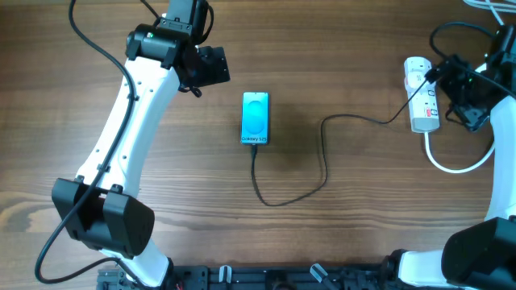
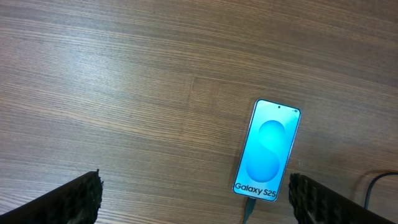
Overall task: Plug charger to phone and switch on socket
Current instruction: 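Lower the right gripper onto the white power strip's switch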
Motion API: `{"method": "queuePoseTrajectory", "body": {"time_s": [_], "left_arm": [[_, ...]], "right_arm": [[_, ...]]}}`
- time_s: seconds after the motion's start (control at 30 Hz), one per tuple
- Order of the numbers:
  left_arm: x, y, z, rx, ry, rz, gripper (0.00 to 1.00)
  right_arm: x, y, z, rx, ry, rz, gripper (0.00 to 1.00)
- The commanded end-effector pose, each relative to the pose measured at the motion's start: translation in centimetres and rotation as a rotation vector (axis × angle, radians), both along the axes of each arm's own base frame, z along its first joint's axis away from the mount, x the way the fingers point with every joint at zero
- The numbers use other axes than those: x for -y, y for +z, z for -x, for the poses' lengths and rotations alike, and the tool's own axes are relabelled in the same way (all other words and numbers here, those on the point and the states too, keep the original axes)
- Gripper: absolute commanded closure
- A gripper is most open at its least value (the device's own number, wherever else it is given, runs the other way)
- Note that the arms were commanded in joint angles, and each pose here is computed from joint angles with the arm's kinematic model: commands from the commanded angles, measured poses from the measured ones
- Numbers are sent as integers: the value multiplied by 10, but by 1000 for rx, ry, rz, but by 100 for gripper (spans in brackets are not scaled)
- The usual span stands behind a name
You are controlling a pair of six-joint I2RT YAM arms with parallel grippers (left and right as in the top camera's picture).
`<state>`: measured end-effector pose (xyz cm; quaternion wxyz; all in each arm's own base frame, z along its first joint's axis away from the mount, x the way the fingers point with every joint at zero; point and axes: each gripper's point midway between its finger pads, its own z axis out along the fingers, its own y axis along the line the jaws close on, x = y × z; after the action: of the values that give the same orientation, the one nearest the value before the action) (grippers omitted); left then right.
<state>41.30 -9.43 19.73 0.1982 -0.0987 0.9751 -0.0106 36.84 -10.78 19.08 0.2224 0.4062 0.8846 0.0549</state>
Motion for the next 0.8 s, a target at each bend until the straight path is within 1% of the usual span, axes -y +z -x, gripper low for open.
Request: {"method": "queuePoseTrajectory", "body": {"time_s": [0.0, 0.17, 0.27, 0.3, 0.4, 0.57, 0.63, 0.77], "left_arm": [[-4, -5, -1, -6, 25, -11, 0], [-4, -5, -1, -6, 25, -11, 0], [-4, -5, -1, -6, 25, -11, 0], [-4, -5, -1, -6, 25, -11, 0], [-4, -5, -1, -6, 25, -11, 0], [-4, -5, -1, -6, 25, -11, 0], [-4, -5, -1, -6, 25, -11, 0], [-4, -5, -1, -6, 25, -11, 0]], "right_arm": [[22, -2, 3, -28, -69, 110, 0], [50, -8, 1, -66, -137, 244, 0], [68, -23, -5, -107, -175, 321, 1], [76, -35, -9, -133, -188, 348, 0], [87, -60, -10, -223, -127, 392, 0], [93, -89, -24, -222, -106, 344, 0], [95, -91, -28, -204, -105, 331, 0], [96, -89, -43, -134, -38, 304, 0]]}}
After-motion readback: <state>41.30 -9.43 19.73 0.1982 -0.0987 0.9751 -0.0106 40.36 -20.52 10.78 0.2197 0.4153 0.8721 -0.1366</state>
